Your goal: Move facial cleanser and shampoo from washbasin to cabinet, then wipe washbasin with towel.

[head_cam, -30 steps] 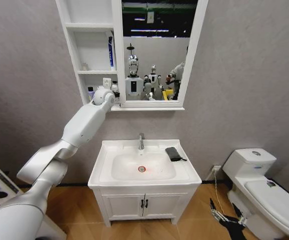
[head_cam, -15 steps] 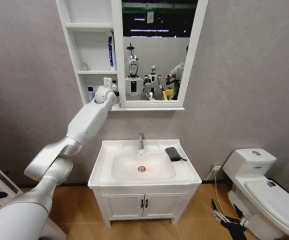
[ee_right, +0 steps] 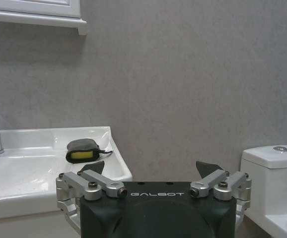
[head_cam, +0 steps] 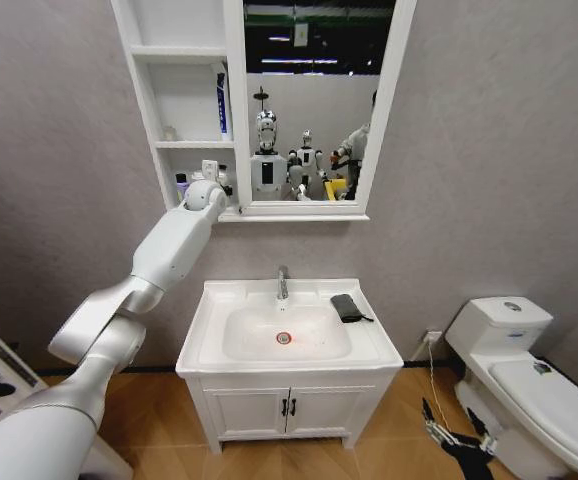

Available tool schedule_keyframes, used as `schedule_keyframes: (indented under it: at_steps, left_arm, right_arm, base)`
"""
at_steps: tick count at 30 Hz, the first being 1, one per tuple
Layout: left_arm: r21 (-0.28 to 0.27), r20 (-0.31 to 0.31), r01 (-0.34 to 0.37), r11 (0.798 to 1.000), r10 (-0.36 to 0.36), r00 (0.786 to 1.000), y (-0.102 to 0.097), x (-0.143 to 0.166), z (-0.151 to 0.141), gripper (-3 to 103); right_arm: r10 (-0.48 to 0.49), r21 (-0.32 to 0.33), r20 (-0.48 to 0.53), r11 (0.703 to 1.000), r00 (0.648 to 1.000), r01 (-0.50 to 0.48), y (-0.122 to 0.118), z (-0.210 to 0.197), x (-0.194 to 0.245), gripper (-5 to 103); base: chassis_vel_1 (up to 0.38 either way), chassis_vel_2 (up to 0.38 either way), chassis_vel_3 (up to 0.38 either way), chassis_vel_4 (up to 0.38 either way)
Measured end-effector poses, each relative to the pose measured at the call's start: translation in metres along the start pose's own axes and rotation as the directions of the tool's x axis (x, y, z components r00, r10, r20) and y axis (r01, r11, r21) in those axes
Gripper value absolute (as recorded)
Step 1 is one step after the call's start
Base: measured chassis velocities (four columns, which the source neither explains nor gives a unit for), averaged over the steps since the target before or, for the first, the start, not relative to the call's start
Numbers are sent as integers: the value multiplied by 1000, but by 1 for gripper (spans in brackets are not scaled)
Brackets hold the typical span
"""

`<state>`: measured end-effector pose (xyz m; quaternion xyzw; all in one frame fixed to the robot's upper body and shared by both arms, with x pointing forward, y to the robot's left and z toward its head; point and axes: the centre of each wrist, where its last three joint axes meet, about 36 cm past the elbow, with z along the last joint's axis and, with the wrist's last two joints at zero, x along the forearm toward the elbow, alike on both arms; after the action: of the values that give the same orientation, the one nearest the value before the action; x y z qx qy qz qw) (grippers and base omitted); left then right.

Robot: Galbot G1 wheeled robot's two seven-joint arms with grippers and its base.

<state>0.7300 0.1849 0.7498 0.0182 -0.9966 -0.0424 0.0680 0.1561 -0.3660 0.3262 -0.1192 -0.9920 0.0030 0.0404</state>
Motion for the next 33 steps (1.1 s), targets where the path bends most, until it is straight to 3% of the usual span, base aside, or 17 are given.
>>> schedule_keyframes:
  at_steps: [18, 26, 27, 29, 33]
  left_arm:
    - [-13, -14, 0, 1000, 0, 1000, -4, -4, 4, 25]
    - [-21, -24, -2, 1000, 1, 1000, -3, -2, 9, 57]
    - [-21, -24, -2, 1000, 1, 1000, -3, -2, 9, 57]
    - [-23, -26, -4, 1000, 3, 1000, -1, -1, 11, 68]
    - [-26, -28, -12, 1000, 11, 1000, 3, 4, 14, 79]
  right_arm:
    - [8, -2, -2, 1000, 1000, -8, -4, 1, 2, 100]
    - [7, -3, 2, 1000, 1000, -7, -4, 1, 0, 100]
    - [7, -3, 2, 1000, 1000, -7, -4, 1, 0, 100]
    - [7, -3, 2, 1000, 1000, -7, -4, 1, 0, 100]
    - [7, -2, 0, 1000, 1000, -7, -4, 2, -1, 100]
  base:
    - [0, 0, 0, 0]
    - [0, 0, 0, 0]
    - [0, 0, 0, 0]
    - [0, 0, 0, 0]
    - [0, 0, 0, 0]
